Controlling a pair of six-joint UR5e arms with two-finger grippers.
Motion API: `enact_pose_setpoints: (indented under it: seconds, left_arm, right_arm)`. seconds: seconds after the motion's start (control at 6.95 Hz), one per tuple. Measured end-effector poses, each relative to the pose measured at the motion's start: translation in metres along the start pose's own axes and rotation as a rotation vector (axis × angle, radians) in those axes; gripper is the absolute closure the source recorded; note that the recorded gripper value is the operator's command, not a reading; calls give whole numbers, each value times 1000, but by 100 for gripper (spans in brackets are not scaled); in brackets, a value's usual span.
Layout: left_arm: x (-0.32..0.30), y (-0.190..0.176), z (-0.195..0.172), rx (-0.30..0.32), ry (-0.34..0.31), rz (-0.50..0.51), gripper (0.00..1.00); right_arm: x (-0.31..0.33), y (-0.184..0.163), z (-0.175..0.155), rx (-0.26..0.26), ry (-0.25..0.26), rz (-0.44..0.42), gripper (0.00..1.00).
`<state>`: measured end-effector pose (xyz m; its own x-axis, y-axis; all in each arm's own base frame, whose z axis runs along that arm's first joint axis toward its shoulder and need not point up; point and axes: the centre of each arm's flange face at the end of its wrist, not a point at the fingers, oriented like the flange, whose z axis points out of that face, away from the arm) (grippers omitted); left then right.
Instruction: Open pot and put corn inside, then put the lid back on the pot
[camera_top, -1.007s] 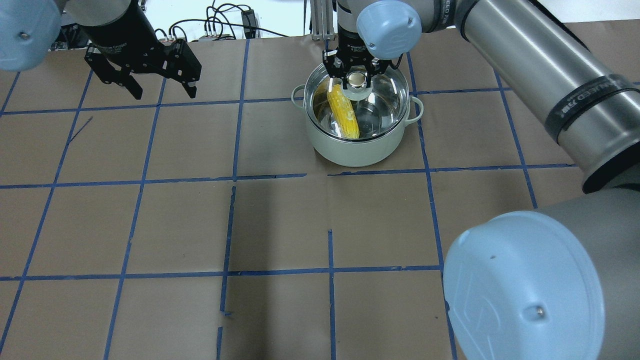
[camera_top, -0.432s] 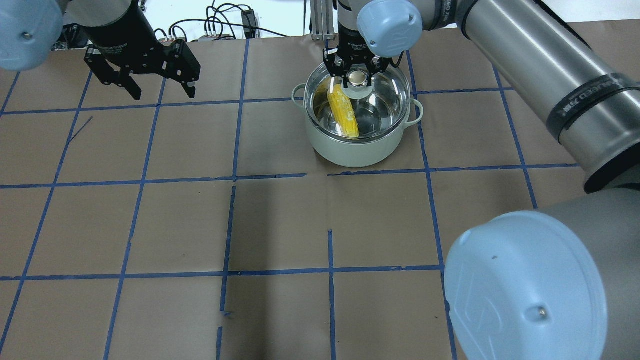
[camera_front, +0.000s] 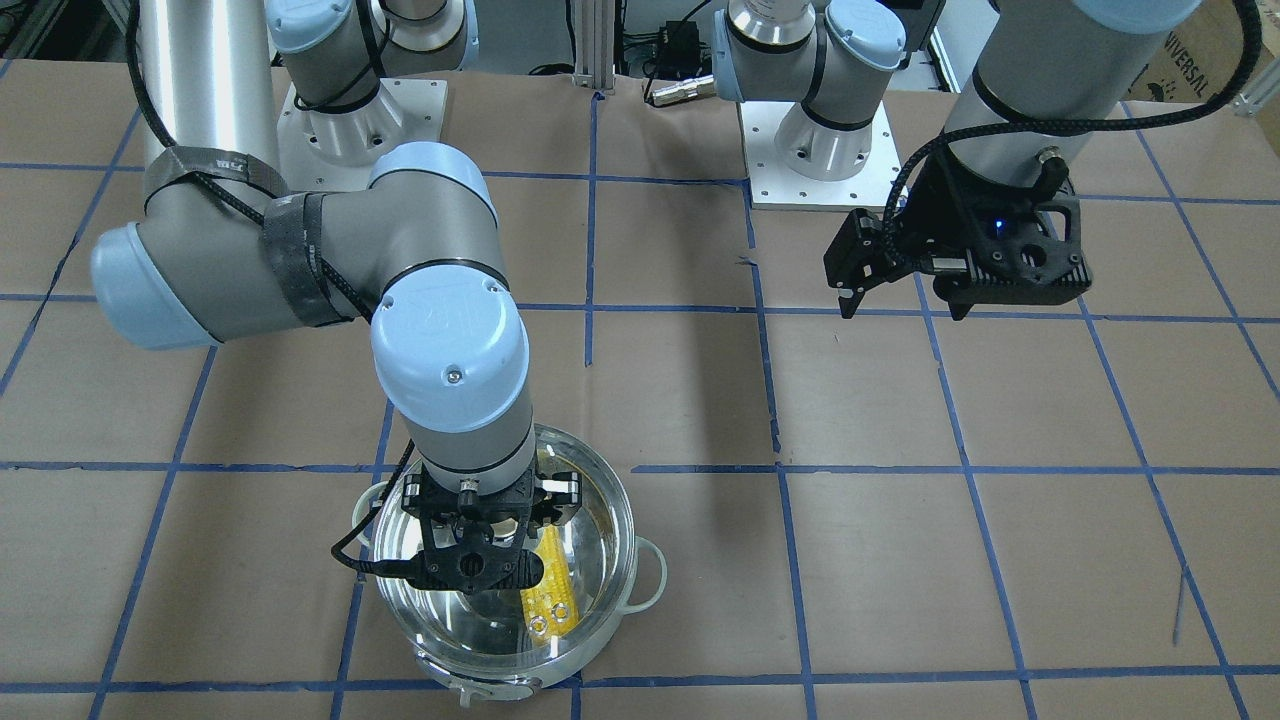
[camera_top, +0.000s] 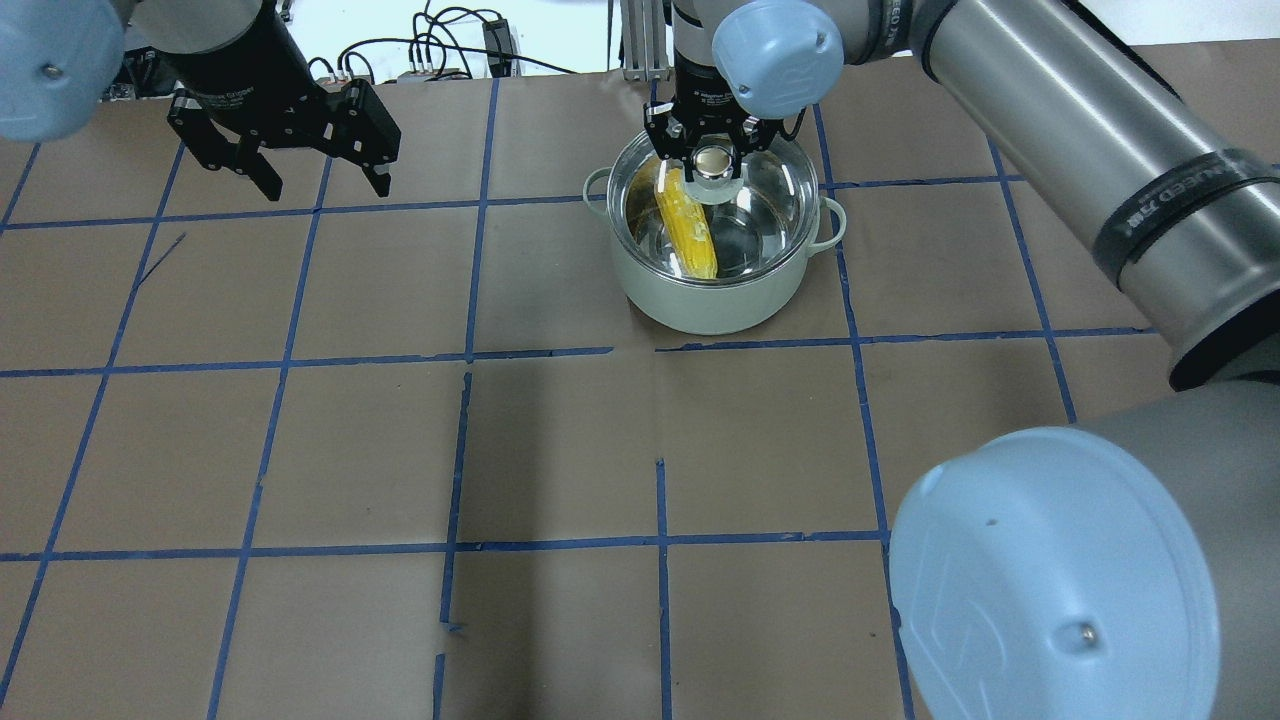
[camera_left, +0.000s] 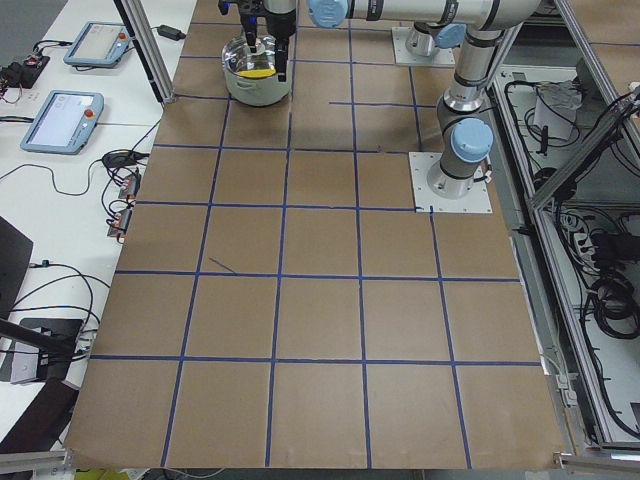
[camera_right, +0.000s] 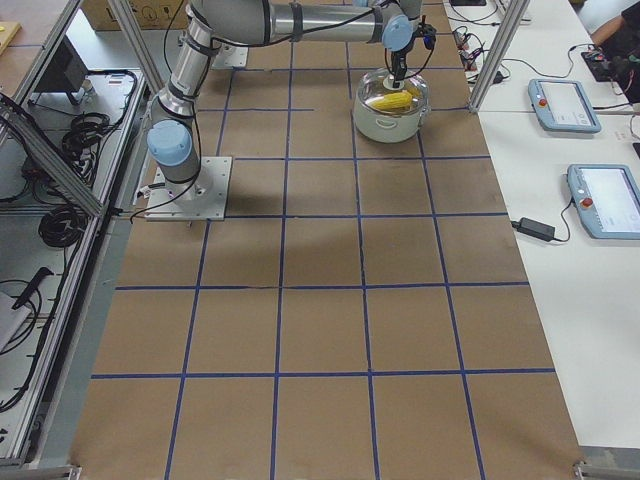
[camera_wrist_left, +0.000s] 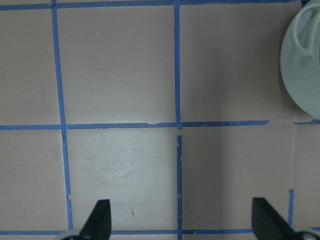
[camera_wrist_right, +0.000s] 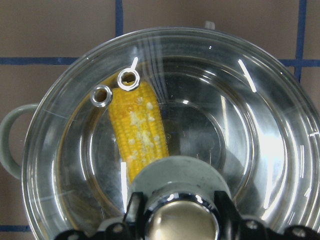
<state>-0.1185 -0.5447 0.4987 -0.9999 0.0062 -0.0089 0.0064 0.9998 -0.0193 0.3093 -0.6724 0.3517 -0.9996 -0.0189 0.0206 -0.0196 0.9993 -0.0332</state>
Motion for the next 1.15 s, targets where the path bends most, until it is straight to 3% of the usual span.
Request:
enact_pose_setpoints:
  seconds: [0.29, 0.43, 0.58, 0.72, 1.15]
  left_arm:
    - [0, 0, 0, -1, 0, 2, 0]
    - [0, 0, 0, -1, 0, 2, 0]
    - [0, 0, 0, -2, 0, 2, 0]
    - [0, 0, 0, -2, 0, 2, 0]
    - [0, 0, 1, -3, 0, 2, 0]
  right_arm:
    - [-4, 2, 2, -4, -4, 11, 87]
    - [-4, 2, 2, -6, -3, 13, 82]
    - [-4, 2, 3, -8, -2, 15, 9]
    - [-3, 1, 4, -11, -2, 16, 0]
    - [7, -4, -10, 13, -8, 23, 0]
